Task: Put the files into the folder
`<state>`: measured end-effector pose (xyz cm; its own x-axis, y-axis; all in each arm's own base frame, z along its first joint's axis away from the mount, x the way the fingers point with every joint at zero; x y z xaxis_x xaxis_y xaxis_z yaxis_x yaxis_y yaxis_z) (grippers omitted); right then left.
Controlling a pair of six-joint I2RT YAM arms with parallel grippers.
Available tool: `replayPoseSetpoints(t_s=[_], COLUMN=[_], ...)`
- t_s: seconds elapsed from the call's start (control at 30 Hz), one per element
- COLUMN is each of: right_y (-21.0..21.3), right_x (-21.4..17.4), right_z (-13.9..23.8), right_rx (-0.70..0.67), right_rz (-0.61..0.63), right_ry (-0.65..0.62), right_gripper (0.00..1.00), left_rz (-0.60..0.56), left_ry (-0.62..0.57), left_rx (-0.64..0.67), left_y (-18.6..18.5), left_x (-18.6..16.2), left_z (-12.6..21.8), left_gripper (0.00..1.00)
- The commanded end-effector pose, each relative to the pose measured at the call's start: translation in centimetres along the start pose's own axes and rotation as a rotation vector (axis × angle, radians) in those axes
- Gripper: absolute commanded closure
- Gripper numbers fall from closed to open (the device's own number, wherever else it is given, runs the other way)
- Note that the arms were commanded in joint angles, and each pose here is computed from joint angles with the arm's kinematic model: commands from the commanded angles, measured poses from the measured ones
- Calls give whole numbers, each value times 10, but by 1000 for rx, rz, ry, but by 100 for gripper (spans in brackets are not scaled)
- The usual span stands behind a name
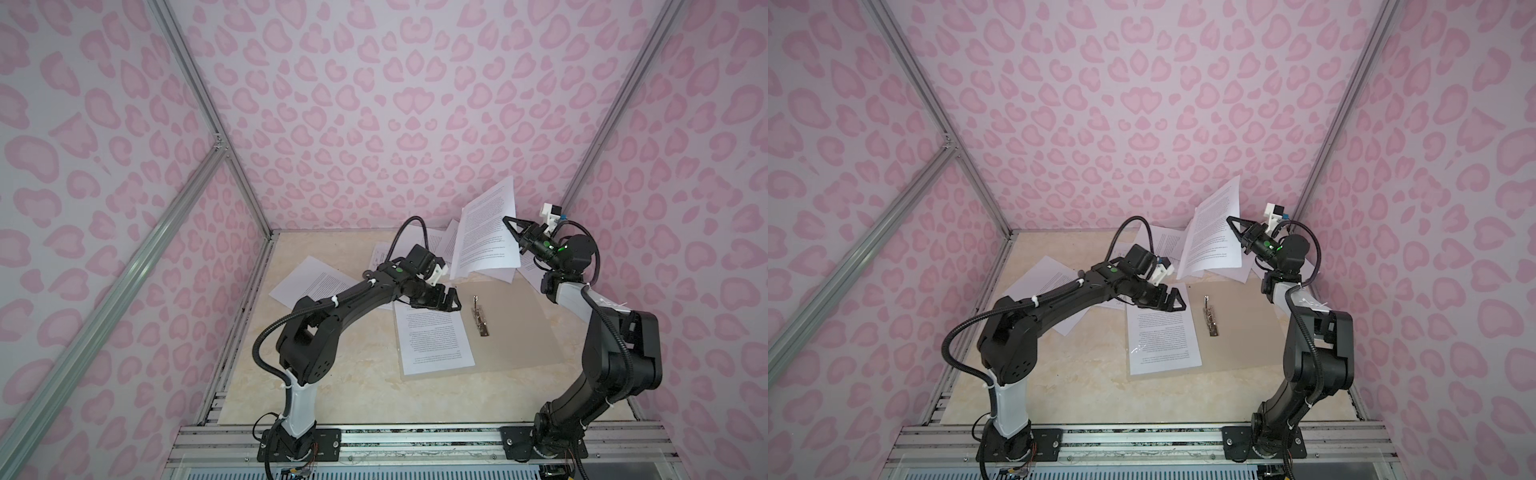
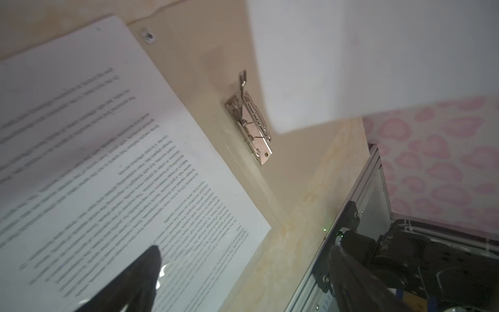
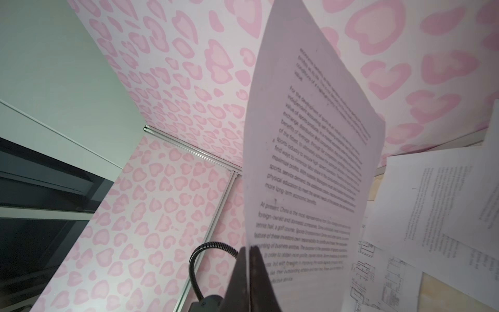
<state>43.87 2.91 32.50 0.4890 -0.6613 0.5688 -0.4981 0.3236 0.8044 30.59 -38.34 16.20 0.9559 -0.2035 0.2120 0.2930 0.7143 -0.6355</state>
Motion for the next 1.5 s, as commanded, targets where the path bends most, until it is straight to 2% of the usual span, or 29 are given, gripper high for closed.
replayPoseSetpoints(t_s=[0.0, 0.2, 0.3, 0.43, 0.73, 0.9, 1.03, 1.3, 1.47], right_y=[-21, -19, -17, -18, -16, -11, -10, -14, -18], right_x=[-8, 4, 4, 2, 5, 6, 4, -9, -43], right_z=[16, 48, 53, 59, 69, 70, 70, 67, 44], right_rx=[-149, -213, -234, -253, -233, -243, -236, -237, -264], right_rz=[28, 26, 39, 32, 22, 43, 46, 41, 64], right_ry=[53, -27, -24, -32, -80, -71, -65, -24, 121], right_gripper=[100, 100, 100, 100, 100, 100, 100, 100, 100], left_rz=[-82, -192, -242, -220, -271, -249, -233, -168, -104], left_ry=[45, 81, 76, 78, 90, 9, 7, 135, 192], left_rx=[143, 204, 247, 306, 459, 514, 597, 664, 675], left_y=[2, -18, -25, -22, -1, 5, 20, 62, 89], left_x=[-9, -10, -7, -6, -23, -14, -17, -65, -104], left_z=[-27, -70, -85, -94, -127, -125, -123, -102, -81], left_gripper=[2, 2, 2, 0, 4, 4, 4, 4, 5])
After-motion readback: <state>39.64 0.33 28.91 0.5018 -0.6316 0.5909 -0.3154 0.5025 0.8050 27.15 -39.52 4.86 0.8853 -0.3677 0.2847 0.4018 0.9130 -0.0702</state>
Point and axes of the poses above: each gripper's point midway between its finger pads, its own z axis back along the fingers, its own y axis along the line the jaws close on, x = y × z, the point moved 4 cm from there along z, back along the fingers, and after that the axes turned 13 degrees about z, right-handed, at the moved point
